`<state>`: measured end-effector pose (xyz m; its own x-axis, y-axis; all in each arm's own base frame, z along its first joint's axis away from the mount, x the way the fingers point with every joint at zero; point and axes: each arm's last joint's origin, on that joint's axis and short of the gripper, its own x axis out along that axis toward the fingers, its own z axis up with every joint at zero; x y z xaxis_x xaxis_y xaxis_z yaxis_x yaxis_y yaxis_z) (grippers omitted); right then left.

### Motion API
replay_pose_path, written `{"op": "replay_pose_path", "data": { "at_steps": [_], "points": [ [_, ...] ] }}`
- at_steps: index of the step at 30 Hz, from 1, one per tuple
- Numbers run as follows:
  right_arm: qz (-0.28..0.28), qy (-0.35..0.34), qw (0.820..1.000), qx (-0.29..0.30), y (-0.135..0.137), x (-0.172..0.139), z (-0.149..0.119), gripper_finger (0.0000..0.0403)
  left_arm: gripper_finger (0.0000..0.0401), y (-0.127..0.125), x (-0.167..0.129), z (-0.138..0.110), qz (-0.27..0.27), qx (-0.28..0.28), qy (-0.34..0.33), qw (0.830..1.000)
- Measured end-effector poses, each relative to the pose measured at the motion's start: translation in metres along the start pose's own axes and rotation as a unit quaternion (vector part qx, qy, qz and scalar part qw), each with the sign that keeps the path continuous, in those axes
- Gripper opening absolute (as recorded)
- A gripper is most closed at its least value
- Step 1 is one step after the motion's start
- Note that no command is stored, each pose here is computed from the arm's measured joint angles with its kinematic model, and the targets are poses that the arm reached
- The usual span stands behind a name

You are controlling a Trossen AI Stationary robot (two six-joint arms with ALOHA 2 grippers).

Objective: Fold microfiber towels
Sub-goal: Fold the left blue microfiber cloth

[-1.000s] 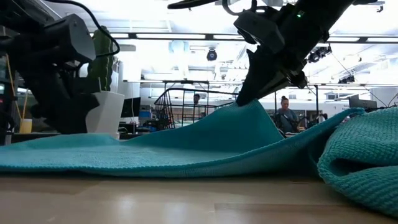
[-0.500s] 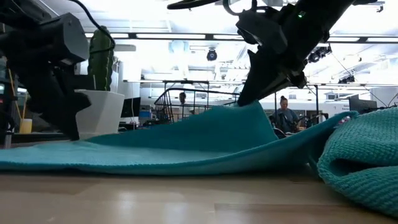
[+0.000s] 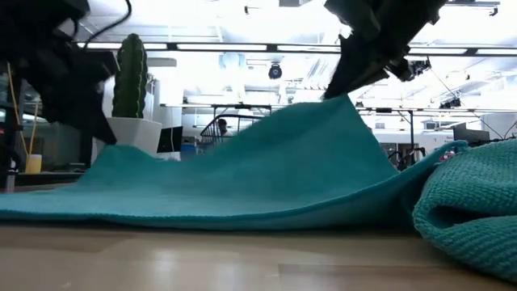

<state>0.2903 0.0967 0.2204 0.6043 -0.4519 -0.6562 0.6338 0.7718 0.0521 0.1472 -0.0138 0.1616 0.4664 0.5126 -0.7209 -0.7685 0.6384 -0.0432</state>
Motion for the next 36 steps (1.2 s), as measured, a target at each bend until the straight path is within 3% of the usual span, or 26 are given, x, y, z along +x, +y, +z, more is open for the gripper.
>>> {"op": "replay_pose_path", "data": {
  "at_steps": [6,13,26,36],
  "points": [
    [-0.033,0.015,0.999,-0.013,-0.006,0.004,-0.004,0.0,0.0,-0.007,-0.02,0.008,-0.003,0.024,-0.064,0.998],
    [-0.081,-0.011,0.996,-0.024,-0.019,0.014,0.008,0.0,0.0,0.005,-0.03,0.02,0.08,0.061,-0.102,0.99],
    [-0.141,-0.033,0.987,-0.073,-0.041,0.025,0.029,0.0,0.0,0.017,-0.025,0.032,0.172,0.11,-0.146,0.968],
    [-0.157,-0.046,0.983,-0.083,-0.05,0.023,0.04,0.0,0.0,0.021,-0.03,0.034,0.184,0.086,-0.174,0.963]
  ]
}}
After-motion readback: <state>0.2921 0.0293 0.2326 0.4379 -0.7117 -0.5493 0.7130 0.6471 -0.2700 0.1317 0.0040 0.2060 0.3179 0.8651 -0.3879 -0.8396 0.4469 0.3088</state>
